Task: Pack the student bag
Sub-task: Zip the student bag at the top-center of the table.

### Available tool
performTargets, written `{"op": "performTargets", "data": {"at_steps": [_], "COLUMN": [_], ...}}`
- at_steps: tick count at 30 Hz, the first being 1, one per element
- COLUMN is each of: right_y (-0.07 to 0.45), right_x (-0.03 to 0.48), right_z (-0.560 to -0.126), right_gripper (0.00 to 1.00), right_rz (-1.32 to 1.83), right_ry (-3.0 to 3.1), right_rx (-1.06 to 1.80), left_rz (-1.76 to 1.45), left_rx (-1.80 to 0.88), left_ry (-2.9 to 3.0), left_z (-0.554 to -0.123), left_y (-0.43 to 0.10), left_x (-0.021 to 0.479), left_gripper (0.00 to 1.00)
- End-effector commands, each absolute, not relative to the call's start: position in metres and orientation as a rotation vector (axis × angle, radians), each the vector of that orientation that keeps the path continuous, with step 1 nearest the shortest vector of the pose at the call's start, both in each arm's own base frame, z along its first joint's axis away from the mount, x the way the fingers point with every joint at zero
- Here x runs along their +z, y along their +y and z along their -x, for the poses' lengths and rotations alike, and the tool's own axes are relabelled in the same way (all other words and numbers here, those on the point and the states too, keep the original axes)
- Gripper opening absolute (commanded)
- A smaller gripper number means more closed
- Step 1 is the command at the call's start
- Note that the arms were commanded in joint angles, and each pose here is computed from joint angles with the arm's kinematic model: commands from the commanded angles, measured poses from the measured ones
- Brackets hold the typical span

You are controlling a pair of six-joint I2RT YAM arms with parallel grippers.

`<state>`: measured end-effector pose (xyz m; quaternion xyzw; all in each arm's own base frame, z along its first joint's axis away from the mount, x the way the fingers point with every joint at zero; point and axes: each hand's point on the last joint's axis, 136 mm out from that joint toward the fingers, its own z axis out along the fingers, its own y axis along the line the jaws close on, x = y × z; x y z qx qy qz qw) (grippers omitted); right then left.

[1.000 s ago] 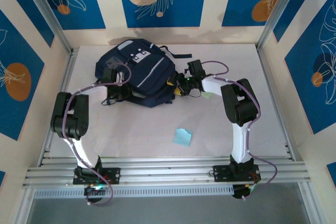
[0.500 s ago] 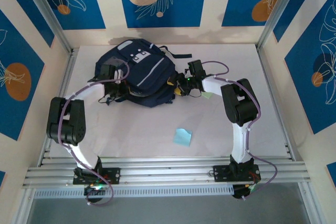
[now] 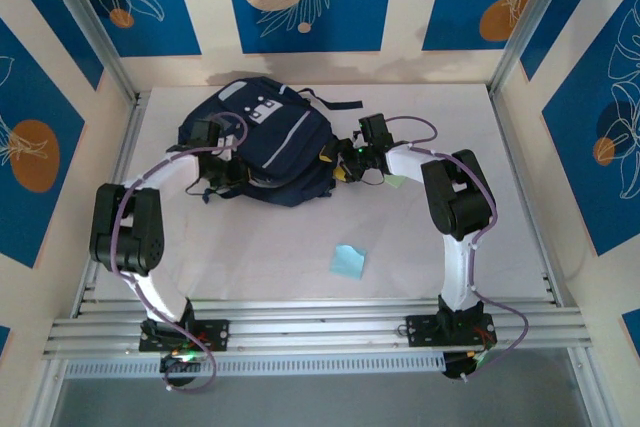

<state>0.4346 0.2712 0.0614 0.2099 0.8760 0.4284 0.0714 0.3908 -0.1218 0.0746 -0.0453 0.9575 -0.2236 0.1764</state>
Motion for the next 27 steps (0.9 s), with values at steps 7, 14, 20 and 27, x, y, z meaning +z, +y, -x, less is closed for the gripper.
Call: {"op": "performTargets", "data": {"at_steps": [7,14,20,27], "right_y": [0.279,0.281,0.283,0.283], "right_x": [0.06,0.061,0.063,0.064], "right_z": [-0.428,-0.43,-0.43,-0.43], "right_gripper": [0.61,0.61,0.61,0.61], "right_rz": [-0.619,-0.612,-0.602,-0.603], "right_ry": [2.66,2.659,2.663,2.662], "right_rx": [1.34,1.343,1.345,1.34], "left_rz": [0.084,0.072,0.075,0.071], "left_rx": [-0.737,-0.738,-0.75,-0.708], "left_ry": [2.728,2.747,2.731,2.749], "left_z": [-0.385,-0.372,-0.374,-0.369], "left_y": [-0.136,-0.135,-0.136,-0.131], "left_x": [0.082,0.088,0.089,0.09], "left_gripper": [0.0,0.25,0.06,0.0]}}
